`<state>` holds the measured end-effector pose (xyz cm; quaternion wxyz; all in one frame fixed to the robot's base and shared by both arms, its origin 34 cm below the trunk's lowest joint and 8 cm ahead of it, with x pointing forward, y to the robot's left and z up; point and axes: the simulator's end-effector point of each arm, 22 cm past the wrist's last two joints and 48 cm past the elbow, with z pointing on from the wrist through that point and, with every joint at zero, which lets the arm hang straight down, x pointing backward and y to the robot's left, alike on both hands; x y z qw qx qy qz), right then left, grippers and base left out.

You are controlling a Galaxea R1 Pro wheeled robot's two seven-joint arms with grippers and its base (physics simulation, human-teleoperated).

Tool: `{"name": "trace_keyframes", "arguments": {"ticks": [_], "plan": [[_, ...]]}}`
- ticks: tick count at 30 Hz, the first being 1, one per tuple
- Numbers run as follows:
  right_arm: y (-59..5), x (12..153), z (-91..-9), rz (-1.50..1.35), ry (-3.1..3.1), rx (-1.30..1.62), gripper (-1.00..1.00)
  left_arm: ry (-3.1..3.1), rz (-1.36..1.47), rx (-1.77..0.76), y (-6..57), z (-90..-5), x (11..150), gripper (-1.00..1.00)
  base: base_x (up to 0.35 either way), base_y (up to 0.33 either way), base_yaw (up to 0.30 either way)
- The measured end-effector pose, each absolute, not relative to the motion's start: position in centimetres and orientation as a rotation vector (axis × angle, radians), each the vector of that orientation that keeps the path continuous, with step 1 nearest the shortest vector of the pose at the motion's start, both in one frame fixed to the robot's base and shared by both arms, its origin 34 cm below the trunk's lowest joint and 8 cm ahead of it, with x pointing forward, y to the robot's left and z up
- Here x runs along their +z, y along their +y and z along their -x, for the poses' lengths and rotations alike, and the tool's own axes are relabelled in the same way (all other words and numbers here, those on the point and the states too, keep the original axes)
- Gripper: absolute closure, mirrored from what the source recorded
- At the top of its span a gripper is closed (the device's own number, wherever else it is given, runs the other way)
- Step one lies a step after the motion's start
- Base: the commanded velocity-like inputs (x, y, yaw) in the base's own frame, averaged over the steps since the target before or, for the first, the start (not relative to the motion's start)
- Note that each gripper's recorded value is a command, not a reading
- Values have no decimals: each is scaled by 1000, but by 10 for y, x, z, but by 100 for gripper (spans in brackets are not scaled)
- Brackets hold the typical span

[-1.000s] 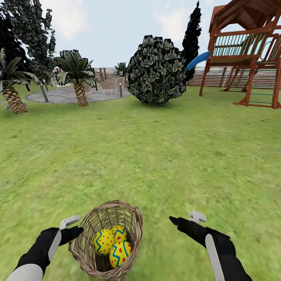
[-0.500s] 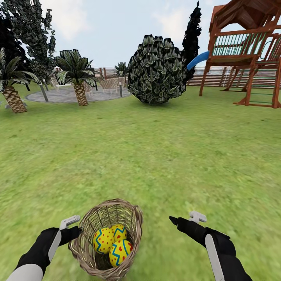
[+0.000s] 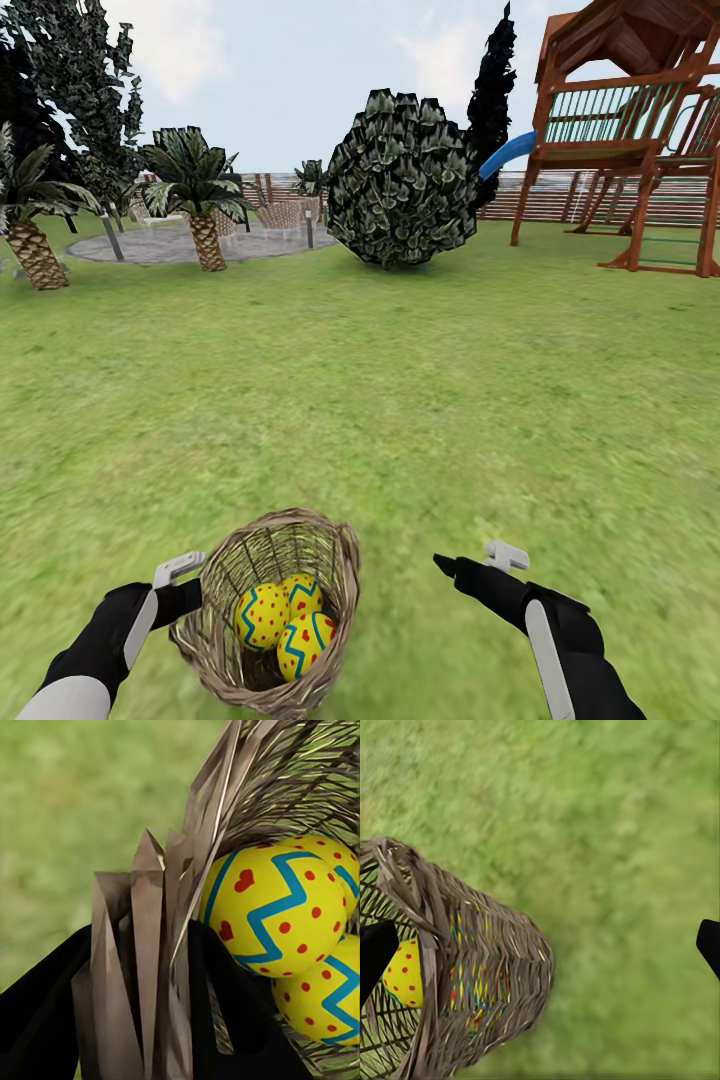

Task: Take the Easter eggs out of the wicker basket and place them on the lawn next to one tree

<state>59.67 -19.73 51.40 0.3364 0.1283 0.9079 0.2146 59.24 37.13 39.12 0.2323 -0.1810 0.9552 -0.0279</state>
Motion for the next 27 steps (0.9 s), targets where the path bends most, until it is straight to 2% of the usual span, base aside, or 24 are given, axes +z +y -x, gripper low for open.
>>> {"name": "trace_keyframes", "arguments": {"ticks": [27], "plan": [[-195, 554, -603, -338, 2382, 561, -100, 2630, 489, -70, 372, -601, 437, 100, 0, 0, 0]]}}
